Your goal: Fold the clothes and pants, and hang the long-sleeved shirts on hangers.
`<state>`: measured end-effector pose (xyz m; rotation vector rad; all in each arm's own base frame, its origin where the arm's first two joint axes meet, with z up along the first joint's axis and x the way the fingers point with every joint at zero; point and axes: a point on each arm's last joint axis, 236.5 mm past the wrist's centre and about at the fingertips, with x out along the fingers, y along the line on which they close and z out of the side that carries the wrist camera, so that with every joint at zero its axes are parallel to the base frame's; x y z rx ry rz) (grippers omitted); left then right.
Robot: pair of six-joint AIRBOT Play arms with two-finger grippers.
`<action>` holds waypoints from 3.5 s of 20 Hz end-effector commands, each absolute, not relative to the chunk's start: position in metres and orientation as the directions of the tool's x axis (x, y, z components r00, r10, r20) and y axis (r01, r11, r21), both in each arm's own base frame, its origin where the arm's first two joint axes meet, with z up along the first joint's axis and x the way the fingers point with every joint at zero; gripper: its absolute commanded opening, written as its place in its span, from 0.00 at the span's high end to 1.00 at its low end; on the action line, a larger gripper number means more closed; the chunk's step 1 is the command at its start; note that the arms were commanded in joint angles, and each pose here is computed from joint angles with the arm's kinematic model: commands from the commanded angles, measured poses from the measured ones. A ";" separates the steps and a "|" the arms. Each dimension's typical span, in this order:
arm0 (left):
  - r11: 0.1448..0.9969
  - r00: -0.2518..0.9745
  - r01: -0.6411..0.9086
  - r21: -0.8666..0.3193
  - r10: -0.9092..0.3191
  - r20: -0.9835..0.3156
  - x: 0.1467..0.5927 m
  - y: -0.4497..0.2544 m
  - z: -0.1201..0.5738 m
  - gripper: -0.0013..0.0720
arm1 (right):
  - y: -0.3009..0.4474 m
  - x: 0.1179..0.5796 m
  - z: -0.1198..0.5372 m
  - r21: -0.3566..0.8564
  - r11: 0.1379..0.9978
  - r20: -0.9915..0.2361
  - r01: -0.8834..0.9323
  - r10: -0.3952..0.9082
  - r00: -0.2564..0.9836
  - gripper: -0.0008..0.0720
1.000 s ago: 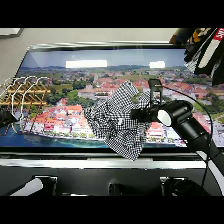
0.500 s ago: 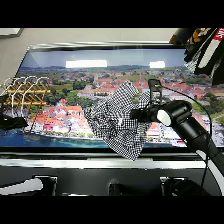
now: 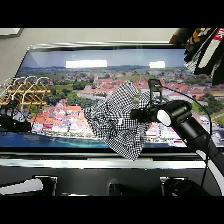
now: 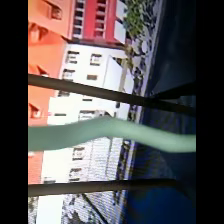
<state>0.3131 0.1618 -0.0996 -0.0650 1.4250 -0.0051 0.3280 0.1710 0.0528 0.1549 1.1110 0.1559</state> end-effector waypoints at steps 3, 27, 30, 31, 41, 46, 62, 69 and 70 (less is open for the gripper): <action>0.999 0.129 -0.017 -0.050 -0.047 -0.991 0.307 0.157 -0.107 0.90 | 0.166 0.331 0.053 0.177 0.983 -0.876 -0.050 0.180 0.447 0.95; 0.918 0.577 0.382 0.106 -0.148 -0.803 0.315 -0.015 0.119 0.96 | 0.143 0.343 0.056 0.131 0.990 -0.862 0.061 0.083 0.499 0.95; 0.809 0.456 0.586 0.040 -0.289 -0.842 0.250 -0.084 0.104 0.95 | 0.130 0.351 0.060 0.103 0.988 -0.847 0.116 0.026 0.532 0.95; 0.793 0.428 0.609 0.007 -0.322 -0.844 0.234 -0.101 0.104 0.95 | 0.126 0.353 0.061 0.107 0.983 -0.843 0.146 0.012 0.538 0.95; 0.566 0.242 0.823 -0.046 -0.423 -0.873 0.163 -0.164 0.091 0.95 | 0.106 0.348 0.053 0.220 0.895 -0.878 0.389 0.009 0.478 0.96; 0.510 0.213 0.860 -0.028 -0.408 -0.888 0.158 -0.161 0.081 0.95 | 0.108 0.346 0.050 0.227 0.900 -0.889 0.373 0.035 0.457 0.96; 0.443 0.160 0.893 -0.082 -0.483 -0.861 0.145 -0.179 0.101 0.95 | 0.098 0.358 0.035 0.182 0.895 -0.890 0.408 -0.027 0.455 0.95; 0.452 0.076 0.880 -0.143 -0.433 -0.898 0.159 -0.187 0.069 0.95 | 0.100 0.348 0.058 0.236 0.884 -0.873 0.405 0.010 0.488 0.95; 0.457 0.083 0.877 -0.149 -0.448 -0.890 0.164 -0.194 0.068 0.95 | 0.100 0.346 0.061 0.240 0.882 -0.872 0.405 0.013 0.489 0.95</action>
